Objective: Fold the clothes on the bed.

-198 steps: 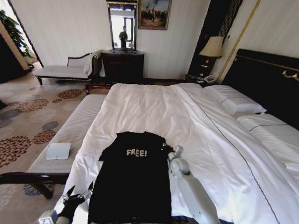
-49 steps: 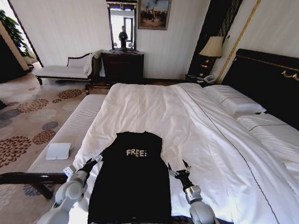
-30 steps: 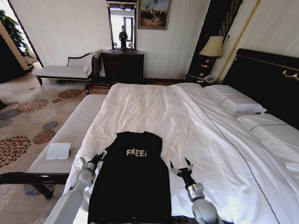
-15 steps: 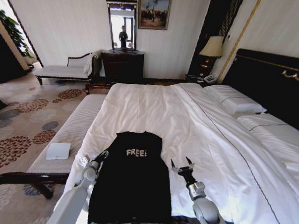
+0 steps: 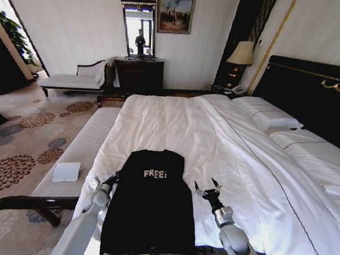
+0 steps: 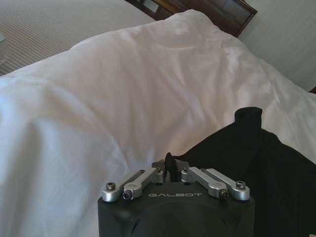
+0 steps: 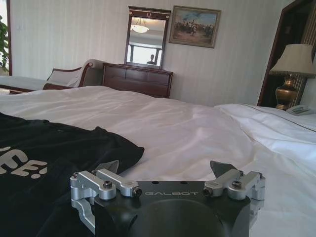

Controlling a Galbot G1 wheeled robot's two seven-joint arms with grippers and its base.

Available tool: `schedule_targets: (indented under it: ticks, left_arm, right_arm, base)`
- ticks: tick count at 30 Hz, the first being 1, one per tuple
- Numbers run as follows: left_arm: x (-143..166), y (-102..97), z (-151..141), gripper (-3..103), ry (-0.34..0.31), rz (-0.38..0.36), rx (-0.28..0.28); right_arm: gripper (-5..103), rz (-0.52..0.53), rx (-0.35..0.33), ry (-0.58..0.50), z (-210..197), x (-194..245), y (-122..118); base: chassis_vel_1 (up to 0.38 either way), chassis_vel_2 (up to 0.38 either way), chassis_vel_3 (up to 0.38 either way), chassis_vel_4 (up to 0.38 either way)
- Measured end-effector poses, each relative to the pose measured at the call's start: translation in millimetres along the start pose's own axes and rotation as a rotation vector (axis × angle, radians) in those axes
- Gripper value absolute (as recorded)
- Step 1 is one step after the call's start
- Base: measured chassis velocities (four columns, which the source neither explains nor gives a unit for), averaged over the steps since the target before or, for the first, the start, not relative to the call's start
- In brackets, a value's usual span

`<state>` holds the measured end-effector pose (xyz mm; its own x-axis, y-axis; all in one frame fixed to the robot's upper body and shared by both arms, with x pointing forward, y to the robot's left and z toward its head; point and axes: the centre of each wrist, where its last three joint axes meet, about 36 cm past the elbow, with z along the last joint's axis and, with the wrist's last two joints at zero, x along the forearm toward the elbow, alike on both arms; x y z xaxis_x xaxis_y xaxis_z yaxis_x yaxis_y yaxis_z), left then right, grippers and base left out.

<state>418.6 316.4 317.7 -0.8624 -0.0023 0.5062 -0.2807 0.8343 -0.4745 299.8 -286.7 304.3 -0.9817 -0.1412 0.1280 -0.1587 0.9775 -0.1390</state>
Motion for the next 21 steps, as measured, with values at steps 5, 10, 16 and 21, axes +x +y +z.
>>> schedule_targets:
  ticks: [5, 10, 16, 21]
  left_arm:
    - [2, 1.4, -1, 14, -0.018, 0.002, -0.013]
    - [10, 2.4, -14, 2, -0.076, 0.013, -0.03]
    - [21, 14.7, -27, 1, -0.12, -0.004, -0.02]
    - [32, 27.1, -29, 1, -0.14, -0.027, -0.017]
  right_arm:
    - [100, 0.0, -0.001, -0.001, 0, 1, 1]
    - [100, 0.0, -0.004, 0.0, 0, 2, 2]
    - [100, 0.001, -0.007, -0.001, 0, 2, 3]
    - [100, -0.005, -0.013, -0.001, 1, -1, 7]
  base:
    - [0.0, 0.0, 0.0, 0.0]
    - [0.0, 0.0, 0.0, 0.0]
    - [0.0, 0.0, 0.0, 0.0]
    - [0.0, 0.0, 0.0, 0.0]
